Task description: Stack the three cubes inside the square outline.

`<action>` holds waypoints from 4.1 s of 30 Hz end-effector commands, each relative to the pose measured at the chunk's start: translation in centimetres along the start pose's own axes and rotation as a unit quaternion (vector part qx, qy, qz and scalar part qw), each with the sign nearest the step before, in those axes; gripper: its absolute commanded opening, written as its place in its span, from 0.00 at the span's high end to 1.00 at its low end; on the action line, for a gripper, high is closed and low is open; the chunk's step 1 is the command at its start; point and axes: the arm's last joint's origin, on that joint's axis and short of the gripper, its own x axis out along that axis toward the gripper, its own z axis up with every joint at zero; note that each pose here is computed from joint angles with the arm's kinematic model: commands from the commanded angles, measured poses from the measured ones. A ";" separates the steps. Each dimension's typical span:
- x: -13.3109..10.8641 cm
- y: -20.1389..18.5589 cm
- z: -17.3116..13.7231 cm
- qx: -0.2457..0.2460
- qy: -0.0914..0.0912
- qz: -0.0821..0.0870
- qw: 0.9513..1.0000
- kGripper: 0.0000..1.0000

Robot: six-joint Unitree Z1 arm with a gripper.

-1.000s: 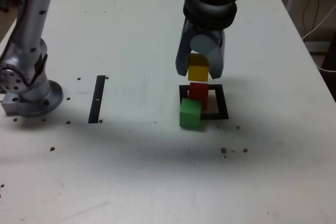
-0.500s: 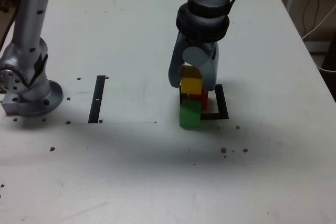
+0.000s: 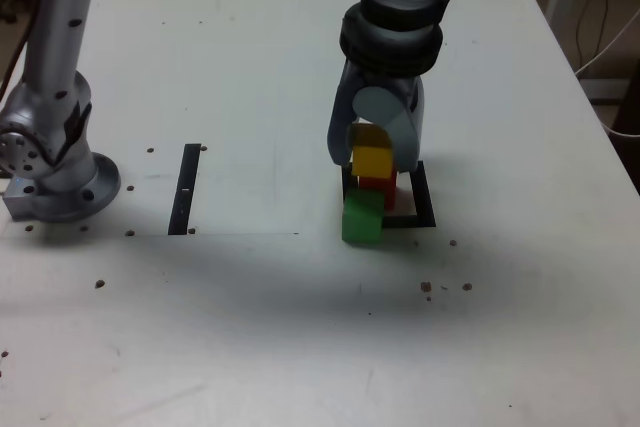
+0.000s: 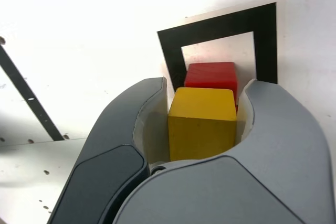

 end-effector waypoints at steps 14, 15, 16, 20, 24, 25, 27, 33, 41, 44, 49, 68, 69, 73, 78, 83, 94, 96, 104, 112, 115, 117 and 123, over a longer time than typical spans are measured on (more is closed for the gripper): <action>0.1 -0.3 0.4 0.003 -0.001 0.002 1.000 0.74; 0.1 -0.3 0.3 0.003 0.000 0.002 1.000 0.73; 0.1 -0.3 0.3 0.003 0.000 0.003 1.000 0.73; 0.1 -0.3 0.1 0.003 0.002 0.005 1.000 0.73; 0.2 -0.3 0.1 0.004 0.003 0.006 1.000 0.73; 0.2 -0.3 0.1 0.004 0.003 0.006 1.000 0.73; 0.2 -0.3 0.1 0.004 0.003 0.006 1.000 0.71; 0.2 -0.2 0.2 0.003 0.002 0.009 1.000 0.64; 0.1 -0.2 0.1 0.003 0.004 0.010 1.000 0.48; 0.1 -0.2 0.0 0.004 0.006 0.008 1.000 0.39; 0.2 -0.3 0.0 0.004 0.005 0.006 1.000 0.29; -0.1 -0.2 0.0 0.005 -0.004 0.007 1.000 0.01; -0.2 -0.2 -0.1 0.005 -0.005 0.006 1.000 0.01; -0.6 -0.3 -0.6 0.005 -0.007 0.006 1.000 0.01; -2.0 -0.9 -2.0 0.012 -0.016 0.001 1.000 0.01; -3.4 -2.4 -3.7 0.019 -0.027 -0.001 0.999 0.01; -3.3 -6.4 -5.2 -0.008 -0.007 -0.028 1.000 0.01; -3.2 -7.2 -4.9 -0.004 -0.006 -0.029 1.000 0.01; -1.6 -8.4 -3.1 0.008 0.001 -0.025 1.000 0.03; 0.6 -8.8 -2.9 0.013 0.018 -0.015 1.000 0.05; 1.1 -8.8 -2.8 0.013 0.022 -0.012 1.000 0.05; 1.5 -8.9 -2.5 0.015 0.022 -0.012 1.000 0.06; 2.5 -9.1 -1.4 0.022 0.019 -0.012 1.000 0.07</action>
